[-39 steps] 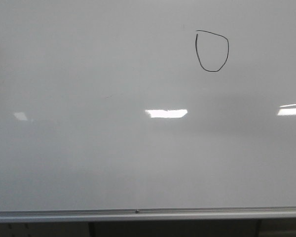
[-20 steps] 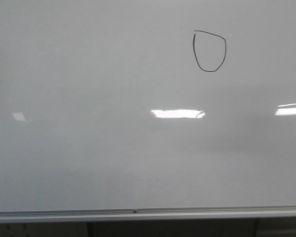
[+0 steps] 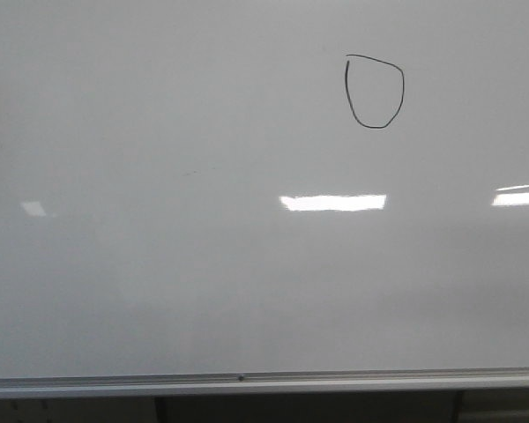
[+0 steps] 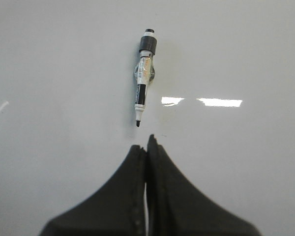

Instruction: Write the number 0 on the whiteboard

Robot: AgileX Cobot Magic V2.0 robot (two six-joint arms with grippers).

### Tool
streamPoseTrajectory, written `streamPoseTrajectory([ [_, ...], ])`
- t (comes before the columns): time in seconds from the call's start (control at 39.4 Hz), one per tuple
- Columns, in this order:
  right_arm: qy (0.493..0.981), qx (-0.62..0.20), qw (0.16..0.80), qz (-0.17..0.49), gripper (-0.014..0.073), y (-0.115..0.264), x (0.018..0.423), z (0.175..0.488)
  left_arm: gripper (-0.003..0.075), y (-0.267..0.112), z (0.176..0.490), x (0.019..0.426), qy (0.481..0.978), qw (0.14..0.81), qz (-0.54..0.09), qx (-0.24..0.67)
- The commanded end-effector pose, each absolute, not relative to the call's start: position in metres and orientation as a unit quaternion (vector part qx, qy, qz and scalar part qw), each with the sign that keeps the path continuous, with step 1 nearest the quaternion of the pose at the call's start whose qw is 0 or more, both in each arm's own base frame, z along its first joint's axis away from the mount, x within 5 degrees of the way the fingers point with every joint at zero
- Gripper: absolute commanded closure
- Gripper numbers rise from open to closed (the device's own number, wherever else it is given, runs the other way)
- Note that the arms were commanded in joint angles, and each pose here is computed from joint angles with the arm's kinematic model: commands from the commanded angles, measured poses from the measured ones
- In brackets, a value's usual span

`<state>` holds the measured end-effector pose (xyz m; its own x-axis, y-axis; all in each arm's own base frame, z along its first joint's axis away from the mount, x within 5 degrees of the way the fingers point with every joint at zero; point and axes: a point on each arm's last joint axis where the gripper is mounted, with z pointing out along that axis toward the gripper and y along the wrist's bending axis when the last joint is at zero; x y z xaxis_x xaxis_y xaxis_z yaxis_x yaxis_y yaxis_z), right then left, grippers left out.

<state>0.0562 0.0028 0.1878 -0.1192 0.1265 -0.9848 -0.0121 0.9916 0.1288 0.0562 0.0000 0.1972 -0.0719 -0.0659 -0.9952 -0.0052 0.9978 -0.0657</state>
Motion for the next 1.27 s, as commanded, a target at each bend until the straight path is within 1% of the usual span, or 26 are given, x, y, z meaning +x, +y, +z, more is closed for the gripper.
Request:
streamPoseTrajectory([
  [0.0,0.722,0.026,0.691,0.023,0.0664,0.0005,0.0556,0.1934,0.0740,0.0000,0.1986,0.0560,0.703,0.710,-0.030,-0.030],
  [0.08,0.721,0.016,0.693,0.011,0.0664,0.0001,0.0556,0.1938,0.0740,0.0000,0.1986,0.0560,0.703,0.710,-0.030,-0.030],
  [1.24,0.721,0.016,0.693,0.011,0.0664,0.0001,0.0556,0.1938,0.0740,0.0000,0.1986,0.0560,0.703,0.710,-0.030,-0.030],
])
